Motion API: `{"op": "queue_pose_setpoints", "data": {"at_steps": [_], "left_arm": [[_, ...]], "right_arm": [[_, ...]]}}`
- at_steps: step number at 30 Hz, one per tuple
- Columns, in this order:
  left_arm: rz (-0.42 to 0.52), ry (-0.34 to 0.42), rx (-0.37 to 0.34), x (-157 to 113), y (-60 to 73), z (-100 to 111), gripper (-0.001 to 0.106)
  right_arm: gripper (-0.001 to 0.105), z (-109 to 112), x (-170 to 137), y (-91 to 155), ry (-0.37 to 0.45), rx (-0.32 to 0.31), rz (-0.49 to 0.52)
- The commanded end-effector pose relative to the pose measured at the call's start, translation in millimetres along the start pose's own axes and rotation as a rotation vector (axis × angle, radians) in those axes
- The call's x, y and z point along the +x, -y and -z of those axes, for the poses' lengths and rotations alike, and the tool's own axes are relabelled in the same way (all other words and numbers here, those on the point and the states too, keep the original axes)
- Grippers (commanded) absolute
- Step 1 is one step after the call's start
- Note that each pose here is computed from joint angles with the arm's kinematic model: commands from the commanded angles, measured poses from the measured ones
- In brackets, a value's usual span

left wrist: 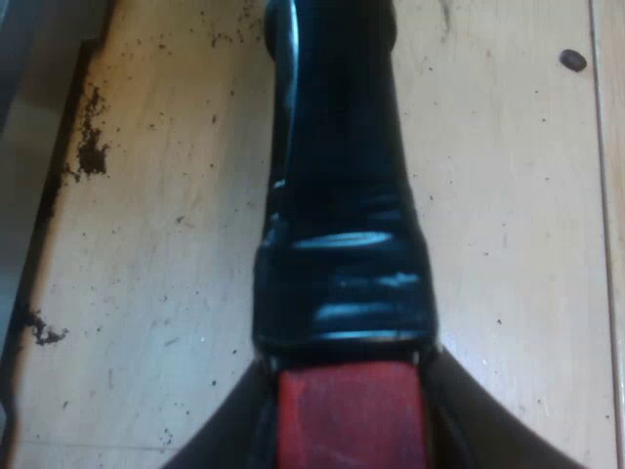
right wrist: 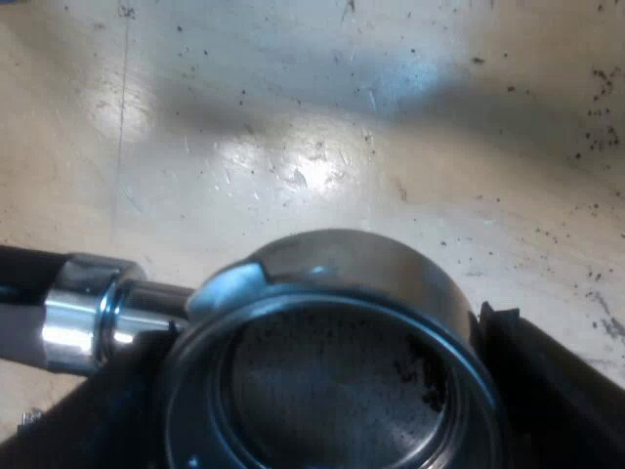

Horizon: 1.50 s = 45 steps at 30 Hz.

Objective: Put the handle in the coffee machine

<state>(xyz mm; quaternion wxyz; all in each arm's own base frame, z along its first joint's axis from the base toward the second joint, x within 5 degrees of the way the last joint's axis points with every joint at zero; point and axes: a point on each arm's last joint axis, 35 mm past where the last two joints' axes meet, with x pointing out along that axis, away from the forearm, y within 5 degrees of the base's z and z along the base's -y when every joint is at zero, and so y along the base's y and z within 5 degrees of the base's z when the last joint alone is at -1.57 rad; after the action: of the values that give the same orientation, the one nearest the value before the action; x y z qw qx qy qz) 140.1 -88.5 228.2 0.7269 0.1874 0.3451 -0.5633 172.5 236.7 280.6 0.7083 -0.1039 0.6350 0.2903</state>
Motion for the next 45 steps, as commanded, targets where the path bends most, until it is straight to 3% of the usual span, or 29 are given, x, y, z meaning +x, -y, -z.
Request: {"op": "queue_pose_setpoints", "data": {"at_steps": [1,4,5,6,8,10,12,17,19,24,29,32,35,41,45], "left_arm": [[-0.010,-0.001,0.011,-0.5,-0.4,-0.7,0.000],[-0.010,-0.001,0.009,-0.5,-0.4,-0.7,0.000],[-0.010,-0.001,0.009,-0.5,-0.4,-0.7,0.000],[-0.010,-0.001,0.009,-0.5,-0.4,-0.7,0.000],[-0.010,-0.001,0.009,-0.5,-0.4,-0.7,0.000],[-0.008,0.000,0.009,-0.5,-0.3,-0.7,0.000],[-0.002,0.005,0.009,-0.5,-0.1,-0.9,0.000],[-0.003,0.004,-0.003,-0.5,-0.1,-0.9,0.000],[-0.009,0.004,-0.019,-1.4,-1.3,0.0,0.000],[-0.046,0.047,-0.133,-11.1,-12.9,6.8,0.000],[-0.103,0.063,-0.199,-23.8,-22.3,10.0,0.000],[-0.121,0.089,-0.225,-32.8,-26.9,8.3,0.000],[-0.169,0.108,-0.258,-41.7,-34.4,9.9,0.000],[-0.213,0.102,-0.349,-46.6,-50.5,23.9,0.000],[-0.235,0.099,-0.356,-50.6,-54.3,29.2,0.000]], "right_arm": [[0.002,-3.7,-11.5,-3.0,0.058,-0.023,-0.035],[0.022,-4.8,-11.5,-3.0,0.071,-0.024,-0.027],[0.037,-5.0,-11.6,-2.9,0.074,-0.024,-0.024],[0.045,-5.1,-11.6,-2.9,0.075,-0.024,-0.022],[0.077,-5.3,-11.6,-2.3,0.082,-0.028,-0.005],[0.091,-5.7,-11.6,-1.3,0.093,-0.037,0.025],[0.097,-6.7,-12.4,-0.1,0.110,-0.049,0.064],[0.097,-14.9,-24.9,-0.1,0.195,-0.063,0.178],[0.097,-17.6,-32.3,-2.0,0.222,-0.068,0.180],[0.097,-13.6,-45.8,-13.4,0.282,-0.135,0.185],[0.095,3.7,-47.4,-51.6,0.404,-0.251,0.329],[0.081,10.2,-47.2,-72.8,0.489,-0.302,0.360],[0.071,14.1,-48.7,-84.2,0.560,-0.301,0.391],[0.071,22.7,-39.3,-96.1,0.655,-0.302,0.452],[0.071,26.9,-19.2,-98.5,0.717,-0.290,0.446]]}}
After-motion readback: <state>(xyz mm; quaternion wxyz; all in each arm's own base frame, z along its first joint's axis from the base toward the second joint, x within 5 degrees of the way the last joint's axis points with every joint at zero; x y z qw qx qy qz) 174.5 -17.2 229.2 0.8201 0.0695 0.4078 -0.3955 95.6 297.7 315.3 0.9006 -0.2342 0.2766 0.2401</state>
